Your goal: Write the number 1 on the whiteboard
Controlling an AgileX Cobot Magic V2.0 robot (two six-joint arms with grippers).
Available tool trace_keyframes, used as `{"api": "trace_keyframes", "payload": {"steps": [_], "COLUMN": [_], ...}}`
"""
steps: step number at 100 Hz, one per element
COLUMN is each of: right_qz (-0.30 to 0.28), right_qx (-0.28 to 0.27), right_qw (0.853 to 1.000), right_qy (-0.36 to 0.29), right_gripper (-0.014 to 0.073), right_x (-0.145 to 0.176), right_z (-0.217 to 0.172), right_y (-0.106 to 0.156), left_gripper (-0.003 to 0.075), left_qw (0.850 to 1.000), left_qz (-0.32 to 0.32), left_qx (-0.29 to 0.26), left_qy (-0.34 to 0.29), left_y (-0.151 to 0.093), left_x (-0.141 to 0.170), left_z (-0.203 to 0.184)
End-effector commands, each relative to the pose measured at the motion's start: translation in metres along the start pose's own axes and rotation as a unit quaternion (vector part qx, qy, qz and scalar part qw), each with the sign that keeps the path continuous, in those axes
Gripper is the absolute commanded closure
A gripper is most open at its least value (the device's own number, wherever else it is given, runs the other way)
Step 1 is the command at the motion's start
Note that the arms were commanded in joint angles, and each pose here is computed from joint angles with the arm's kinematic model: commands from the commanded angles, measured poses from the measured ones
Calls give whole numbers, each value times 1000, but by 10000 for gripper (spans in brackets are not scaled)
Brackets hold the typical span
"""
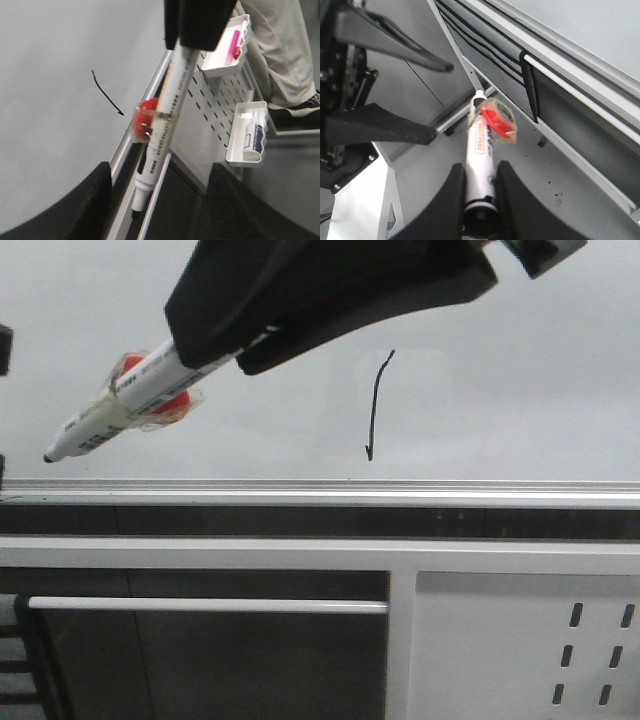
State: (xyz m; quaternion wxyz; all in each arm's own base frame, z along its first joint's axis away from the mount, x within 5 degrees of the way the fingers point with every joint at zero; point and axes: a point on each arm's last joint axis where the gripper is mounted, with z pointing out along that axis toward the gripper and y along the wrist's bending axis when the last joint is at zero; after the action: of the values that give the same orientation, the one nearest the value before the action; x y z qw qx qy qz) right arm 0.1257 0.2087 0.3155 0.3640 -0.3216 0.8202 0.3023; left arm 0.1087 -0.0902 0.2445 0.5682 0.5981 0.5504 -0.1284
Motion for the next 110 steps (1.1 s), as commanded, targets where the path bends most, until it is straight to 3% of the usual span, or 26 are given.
{"api": "trace_keyframes", "payload": {"steps": [1, 24, 42, 63, 86, 110], "right_qz": [2, 43, 39, 39, 38, 37], "right_qx": [-6, 32, 30, 33, 33, 31], "right_qw": [999, 998, 998, 998, 998, 998], "right_qy": [-50, -24, -43, -25, -31, -42], "right_gripper": [646, 646, 646, 646, 646, 646], "right_x": [-18, -16, -18, -15, -16, -18], "right_z": [-10, -17, -27, -27, -27, -27], "right_y": [2, -18, -17, -18, -18, -17], "left_gripper": [342, 342, 342, 342, 402, 405], "left_qw": [1000, 999, 998, 996, 996, 997], "left_qz": [3, 34, 43, 51, 62, 61], "left_qx": [-6, -9, 29, 34, 21, 30], "left_qy": [-6, 30, 29, 60, 55, 46], "left_y": [10, 23, 24, 29, 35, 33], "left_x": [-8, -19, -28, -29, -39, -40], "left_z": [8, 30, 54, 78, 81, 81]}}
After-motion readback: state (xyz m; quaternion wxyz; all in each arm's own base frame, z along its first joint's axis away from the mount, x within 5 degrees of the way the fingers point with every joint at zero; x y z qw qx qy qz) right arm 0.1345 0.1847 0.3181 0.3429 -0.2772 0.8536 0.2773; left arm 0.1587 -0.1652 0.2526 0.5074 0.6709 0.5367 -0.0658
